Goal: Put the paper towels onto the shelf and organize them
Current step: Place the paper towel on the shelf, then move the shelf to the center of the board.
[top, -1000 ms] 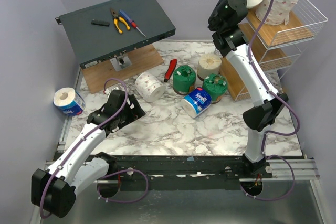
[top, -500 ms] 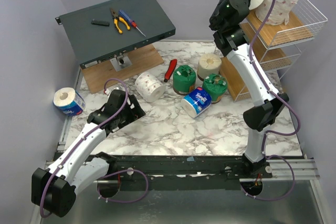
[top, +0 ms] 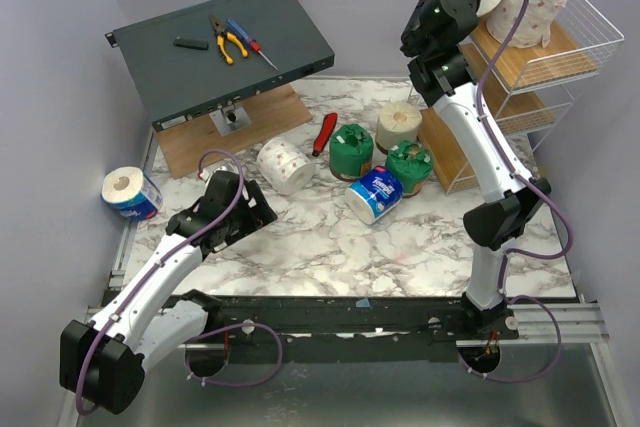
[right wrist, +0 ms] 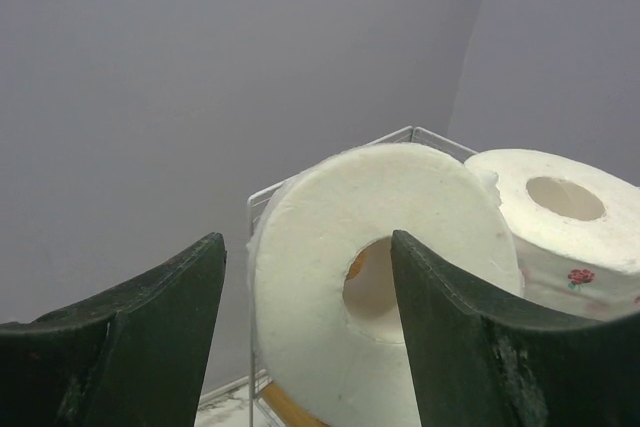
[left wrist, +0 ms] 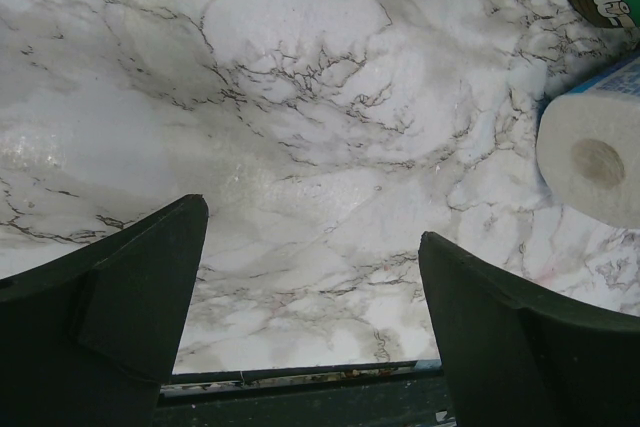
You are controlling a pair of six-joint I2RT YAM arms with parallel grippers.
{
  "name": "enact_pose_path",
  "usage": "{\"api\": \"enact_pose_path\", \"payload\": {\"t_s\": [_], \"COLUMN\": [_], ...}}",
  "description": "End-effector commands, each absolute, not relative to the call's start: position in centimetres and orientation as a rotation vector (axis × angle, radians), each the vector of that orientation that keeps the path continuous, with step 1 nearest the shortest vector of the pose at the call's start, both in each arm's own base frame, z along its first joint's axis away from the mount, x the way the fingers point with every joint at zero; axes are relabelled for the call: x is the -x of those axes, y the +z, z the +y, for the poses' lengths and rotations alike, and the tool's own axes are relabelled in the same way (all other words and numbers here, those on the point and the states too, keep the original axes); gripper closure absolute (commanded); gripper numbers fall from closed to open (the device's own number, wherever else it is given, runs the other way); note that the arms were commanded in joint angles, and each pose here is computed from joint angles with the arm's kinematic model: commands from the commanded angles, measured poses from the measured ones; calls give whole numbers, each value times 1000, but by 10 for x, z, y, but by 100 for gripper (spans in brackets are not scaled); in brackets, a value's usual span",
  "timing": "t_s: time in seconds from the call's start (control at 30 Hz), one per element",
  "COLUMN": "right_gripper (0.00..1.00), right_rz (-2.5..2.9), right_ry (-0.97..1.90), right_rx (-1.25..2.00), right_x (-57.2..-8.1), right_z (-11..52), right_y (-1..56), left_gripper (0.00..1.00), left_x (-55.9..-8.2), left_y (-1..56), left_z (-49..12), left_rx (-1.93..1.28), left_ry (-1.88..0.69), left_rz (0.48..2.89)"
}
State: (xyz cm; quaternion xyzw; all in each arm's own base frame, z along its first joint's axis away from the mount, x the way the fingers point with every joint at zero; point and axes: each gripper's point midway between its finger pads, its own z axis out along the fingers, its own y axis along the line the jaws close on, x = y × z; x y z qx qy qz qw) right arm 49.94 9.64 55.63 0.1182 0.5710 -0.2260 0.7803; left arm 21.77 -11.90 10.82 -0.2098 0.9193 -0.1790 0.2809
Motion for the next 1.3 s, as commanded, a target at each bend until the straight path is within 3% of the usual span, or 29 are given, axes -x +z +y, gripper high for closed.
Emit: {"api": "enact_pose_path", "payload": {"t_s": [0.0, 0.53, 1.27], "right_gripper": [29, 23, 20], "right_rz": [1222, 1249, 1131], "right_ry": [-456, -233, -96], "right_rx": [-275, -342, -385], "right_x": [-504, -497, -499], "right_z": [96, 63, 62], "right_y": [557, 563, 599], "left_gripper": [8, 8, 8], "left_x": [-222, -245, -240], "left_y": [119, 209, 194], "left_z": [-120, -162, -166], "left_rx": [552, 345, 340], "left_ry": [-490, -776, -766], "left_rz": [2438, 2251, 2305]}}
